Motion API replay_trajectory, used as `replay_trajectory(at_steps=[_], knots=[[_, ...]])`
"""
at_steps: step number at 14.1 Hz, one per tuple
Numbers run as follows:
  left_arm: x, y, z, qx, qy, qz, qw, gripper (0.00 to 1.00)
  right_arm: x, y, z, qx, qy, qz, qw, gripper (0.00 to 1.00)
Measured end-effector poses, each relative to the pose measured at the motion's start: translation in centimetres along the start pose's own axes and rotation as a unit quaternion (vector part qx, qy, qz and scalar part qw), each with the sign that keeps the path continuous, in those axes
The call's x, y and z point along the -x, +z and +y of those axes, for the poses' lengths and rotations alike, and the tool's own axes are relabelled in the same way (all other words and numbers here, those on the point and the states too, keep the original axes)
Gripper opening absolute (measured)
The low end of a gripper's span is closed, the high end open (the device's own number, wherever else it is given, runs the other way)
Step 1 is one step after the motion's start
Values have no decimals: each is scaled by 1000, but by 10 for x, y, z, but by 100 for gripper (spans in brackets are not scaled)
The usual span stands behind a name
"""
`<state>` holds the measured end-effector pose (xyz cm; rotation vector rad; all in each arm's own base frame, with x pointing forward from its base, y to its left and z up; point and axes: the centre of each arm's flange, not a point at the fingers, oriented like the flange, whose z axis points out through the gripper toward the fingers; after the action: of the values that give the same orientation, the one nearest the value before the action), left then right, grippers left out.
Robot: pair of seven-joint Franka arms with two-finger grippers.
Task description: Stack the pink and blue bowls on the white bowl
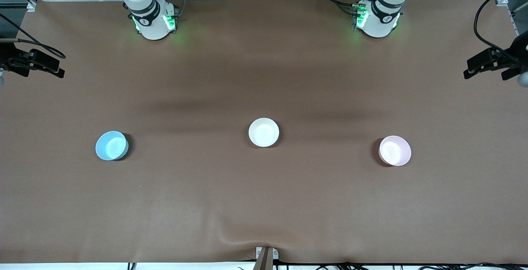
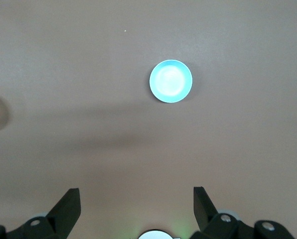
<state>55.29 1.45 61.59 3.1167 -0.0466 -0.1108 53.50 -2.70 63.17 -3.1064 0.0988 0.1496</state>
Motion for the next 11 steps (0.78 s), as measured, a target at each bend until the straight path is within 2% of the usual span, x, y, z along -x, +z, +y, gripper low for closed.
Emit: replay_trajectory(at_steps=[11], knots=[[-92, 142, -26, 1, 14, -29, 999, 100, 0, 0, -1, 0, -1, -1, 1000, 100]])
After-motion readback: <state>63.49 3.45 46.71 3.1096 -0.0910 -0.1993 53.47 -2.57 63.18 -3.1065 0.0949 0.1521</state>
